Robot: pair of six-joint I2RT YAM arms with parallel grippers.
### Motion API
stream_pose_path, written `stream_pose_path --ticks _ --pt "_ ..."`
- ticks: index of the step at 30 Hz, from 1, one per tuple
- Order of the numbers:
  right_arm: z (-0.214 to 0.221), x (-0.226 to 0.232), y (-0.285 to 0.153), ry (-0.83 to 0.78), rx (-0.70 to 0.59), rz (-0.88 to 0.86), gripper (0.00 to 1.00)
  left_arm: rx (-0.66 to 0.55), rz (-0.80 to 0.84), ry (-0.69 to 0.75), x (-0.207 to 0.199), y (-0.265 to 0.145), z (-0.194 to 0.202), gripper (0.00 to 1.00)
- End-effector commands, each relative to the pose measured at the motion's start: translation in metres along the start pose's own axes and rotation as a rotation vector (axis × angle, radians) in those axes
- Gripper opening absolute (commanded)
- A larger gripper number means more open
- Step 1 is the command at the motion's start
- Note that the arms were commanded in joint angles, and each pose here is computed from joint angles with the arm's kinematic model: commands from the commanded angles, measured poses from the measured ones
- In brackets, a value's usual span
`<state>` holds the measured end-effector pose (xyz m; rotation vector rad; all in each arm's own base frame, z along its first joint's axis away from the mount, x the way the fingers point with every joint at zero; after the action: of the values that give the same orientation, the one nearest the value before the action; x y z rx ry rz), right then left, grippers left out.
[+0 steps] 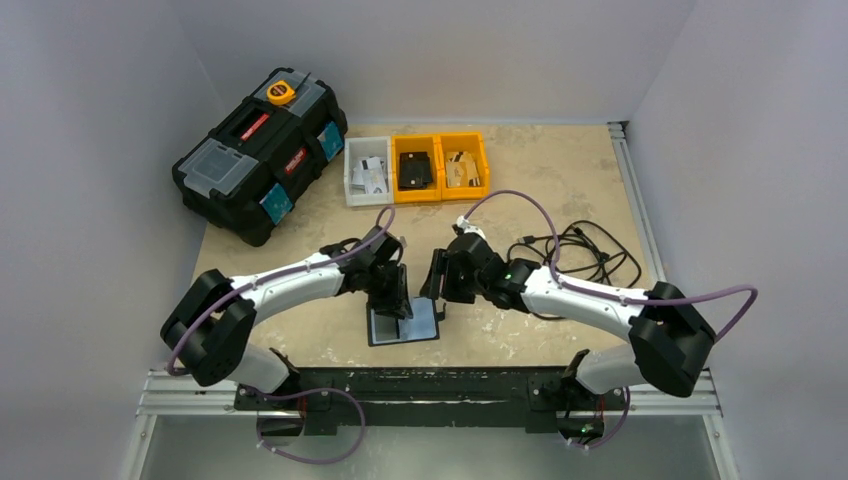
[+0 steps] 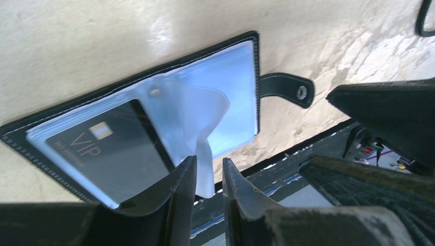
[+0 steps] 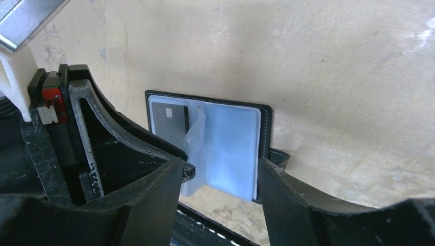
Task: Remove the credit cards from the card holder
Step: Remove the credit card from the card holder.
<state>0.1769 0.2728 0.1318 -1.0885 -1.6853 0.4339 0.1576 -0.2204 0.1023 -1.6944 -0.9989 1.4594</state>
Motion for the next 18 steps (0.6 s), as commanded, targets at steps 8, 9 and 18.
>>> stream_pose_path --ticks 8,9,18 --pt "-0.002 -0.020 -0.024 0.019 -0.074 0.068 0.56 -0.001 0.071 0.044 -0.043 0.016 -0.017 0.37" --pt "-0.002 -0.021 -0.025 0.020 -0.077 0.069 0.56 0.000 0.071 0.046 -0.043 0.018 -0.018 0.38" --pt "-0.004 -0.018 -0.030 0.016 -0.081 0.064 0.56 0.020 0.072 0.051 -0.044 0.027 -0.018 0.41"
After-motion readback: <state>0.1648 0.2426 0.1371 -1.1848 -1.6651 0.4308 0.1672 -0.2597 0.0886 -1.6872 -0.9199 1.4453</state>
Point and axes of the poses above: each gripper's point midway between its finger pads, its own y axis out along the fingers, its own x axis along the line the jaws close on, z = x × y, the point moved 6 cm from there along -y, back along the fingers, and after that the axes turned 3 degrees about y, right-handed, at the moved point
